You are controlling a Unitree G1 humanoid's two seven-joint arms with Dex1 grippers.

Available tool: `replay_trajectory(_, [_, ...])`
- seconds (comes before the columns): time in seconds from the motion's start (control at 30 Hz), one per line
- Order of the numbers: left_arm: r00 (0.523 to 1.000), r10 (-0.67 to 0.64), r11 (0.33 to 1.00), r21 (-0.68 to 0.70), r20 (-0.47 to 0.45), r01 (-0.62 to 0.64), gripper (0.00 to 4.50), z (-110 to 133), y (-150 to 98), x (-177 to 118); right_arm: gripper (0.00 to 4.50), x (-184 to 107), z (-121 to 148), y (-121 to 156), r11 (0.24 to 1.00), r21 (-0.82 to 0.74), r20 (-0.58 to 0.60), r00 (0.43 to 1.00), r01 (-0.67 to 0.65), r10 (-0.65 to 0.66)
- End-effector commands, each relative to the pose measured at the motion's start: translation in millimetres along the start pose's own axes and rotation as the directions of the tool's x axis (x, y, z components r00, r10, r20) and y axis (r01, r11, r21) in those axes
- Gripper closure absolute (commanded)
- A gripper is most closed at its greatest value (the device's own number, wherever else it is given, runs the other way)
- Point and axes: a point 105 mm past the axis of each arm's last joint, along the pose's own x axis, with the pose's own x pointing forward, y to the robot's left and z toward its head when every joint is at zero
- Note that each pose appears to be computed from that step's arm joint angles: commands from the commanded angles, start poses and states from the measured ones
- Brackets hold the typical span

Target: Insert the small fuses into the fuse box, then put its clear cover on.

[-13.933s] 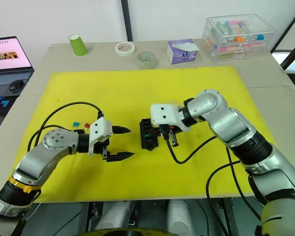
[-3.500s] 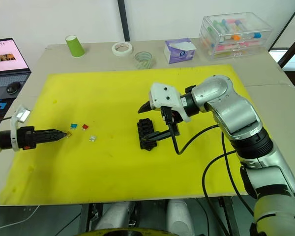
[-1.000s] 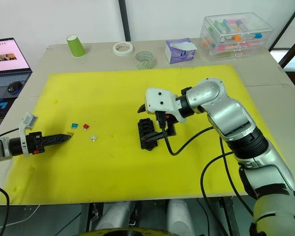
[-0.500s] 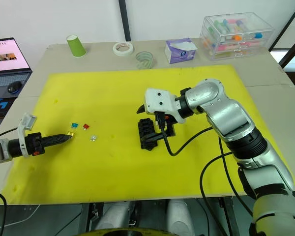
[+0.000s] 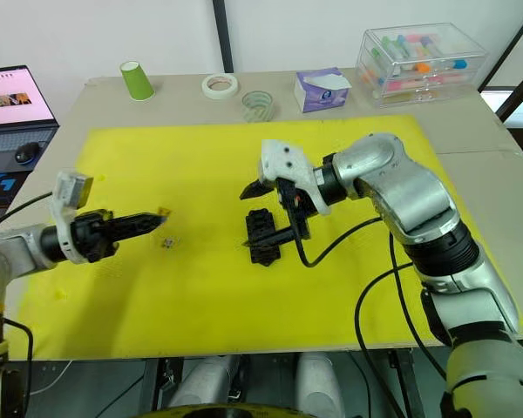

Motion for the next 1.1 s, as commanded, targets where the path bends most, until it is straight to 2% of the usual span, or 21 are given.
replay_trajectory(0.03, [0.994, -0.085, 0.985, 0.159, 0.062, 0.074, 4.42, 19.9, -26.7, 23.6, 0.0, -13.6, 21.3, 5.5, 0.995, 0.096, 0.087, 0.996, -0.027, 0.018])
replay_trajectory(0.27, [0.977, -0.17, 0.963, 0.229, 0.124, 0.139, 4.42, 26.8, -46.3, 50.0, 0.0, -22.6, 33.3, 7.2, 0.977, 0.208, 0.134, 0.991, -0.04, 0.012])
replay_trajectory(0.37, [0.975, -0.188, 0.959, 0.237, 0.114, 0.157, 4.5, 23.7, -50.0, 55.1, 0.54, -24.1, 39.0, 9.2, 0.976, 0.211, 0.167, 0.986, -0.055, 0.02])
replay_trajectory(0.47, [0.973, -0.195, 0.958, 0.236, 0.12, 0.163, 4.5, 23.7, -49.9, 57.2, 1.49, -23.8, 38.1, 6.2, 0.97, 0.241, 0.161, 0.987, -0.035, -0.005])
replay_trajectory(0.77, [0.972, -0.205, 0.955, 0.241, 0.113, 0.173, 4.5, 22.5, -49.9, 59.3, 1.49, -17.9, 38.5, 6.2, 0.957, 0.286, 0.184, 0.983, -0.052, -0.002])
replay_trajectory(0.83, [0.973, -0.205, 0.955, 0.242, 0.111, 0.173, 4.5, 22.3, -49.8, 59.3, 1.82, -17.5, 39.0, 6.6, 0.956, 0.289, 0.19, 0.982, -0.058, 0.002])
replay_trajectory(0.93, [0.973, -0.203, 0.955, 0.243, 0.108, 0.172, 4.5, 22.0, -49.4, 58.9, 2.66, -17.4, 37.6, 8.7, 0.955, 0.29, 0.181, 0.983, -0.066, 0.013])
replay_trajectory(1.1, [0.974, -0.2, 0.955, 0.245, 0.105, 0.169, 4.5, 21.4, -48.8, 58.1, 2.66, -17.9, 33.9, 9.0, 0.954, 0.293, 0.165, 0.986, -0.058, 0.009])
